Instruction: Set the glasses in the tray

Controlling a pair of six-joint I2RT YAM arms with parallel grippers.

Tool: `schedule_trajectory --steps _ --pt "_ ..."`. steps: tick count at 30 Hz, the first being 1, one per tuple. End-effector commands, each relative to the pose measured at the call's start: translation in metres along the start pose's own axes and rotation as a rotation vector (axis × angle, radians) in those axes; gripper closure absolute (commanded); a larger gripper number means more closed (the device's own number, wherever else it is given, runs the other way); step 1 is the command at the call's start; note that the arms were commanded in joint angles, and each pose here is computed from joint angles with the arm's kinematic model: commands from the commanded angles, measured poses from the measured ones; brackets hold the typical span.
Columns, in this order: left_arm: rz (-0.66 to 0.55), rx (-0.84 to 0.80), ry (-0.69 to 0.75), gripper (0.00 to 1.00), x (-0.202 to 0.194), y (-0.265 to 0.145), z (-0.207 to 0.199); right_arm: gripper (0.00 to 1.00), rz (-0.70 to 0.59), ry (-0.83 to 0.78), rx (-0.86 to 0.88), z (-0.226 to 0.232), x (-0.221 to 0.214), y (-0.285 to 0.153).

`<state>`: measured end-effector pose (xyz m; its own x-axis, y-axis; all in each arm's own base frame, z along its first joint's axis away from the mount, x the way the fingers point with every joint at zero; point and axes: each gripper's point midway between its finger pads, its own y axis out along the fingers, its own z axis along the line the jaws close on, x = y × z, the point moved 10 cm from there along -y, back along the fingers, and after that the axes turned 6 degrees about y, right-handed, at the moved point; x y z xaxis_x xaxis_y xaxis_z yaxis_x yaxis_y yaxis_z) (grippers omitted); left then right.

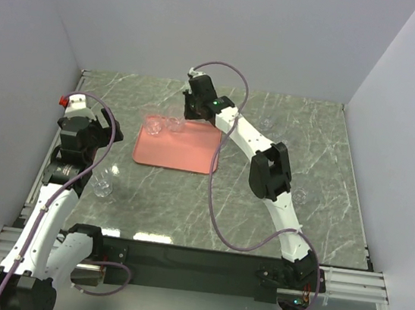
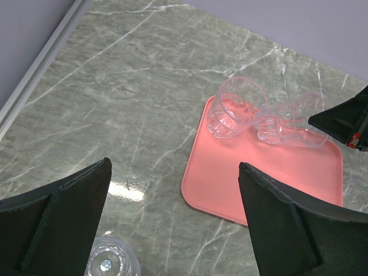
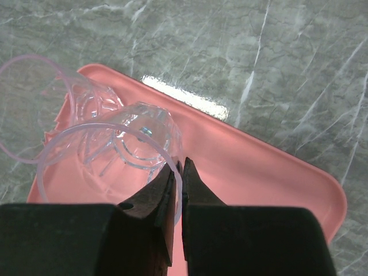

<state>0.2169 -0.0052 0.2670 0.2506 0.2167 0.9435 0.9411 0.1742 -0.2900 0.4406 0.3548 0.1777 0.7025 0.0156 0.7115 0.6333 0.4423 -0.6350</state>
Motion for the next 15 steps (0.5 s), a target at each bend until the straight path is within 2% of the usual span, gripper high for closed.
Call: schedule_trajectory --steps 1,6,15 --pt "-0.054 -0.027 -0.007 0.02 0.0095 0.0004 -0.0036 0.92 -0.090 0.005 0.029 0.0145 0.0133 0.0022" --pt "-0.054 -0.028 -0.007 0.02 0.0095 0.0003 -0.0037 0.82 -0.089 -0.002 0.026 0.0143 0.0114 0.0052" --pt "-0.049 -0.029 -0.006 0.02 0.0085 0.0011 -0.0037 0.75 -0.098 -0.005 0.033 0.0160 0.0132 0.0046"
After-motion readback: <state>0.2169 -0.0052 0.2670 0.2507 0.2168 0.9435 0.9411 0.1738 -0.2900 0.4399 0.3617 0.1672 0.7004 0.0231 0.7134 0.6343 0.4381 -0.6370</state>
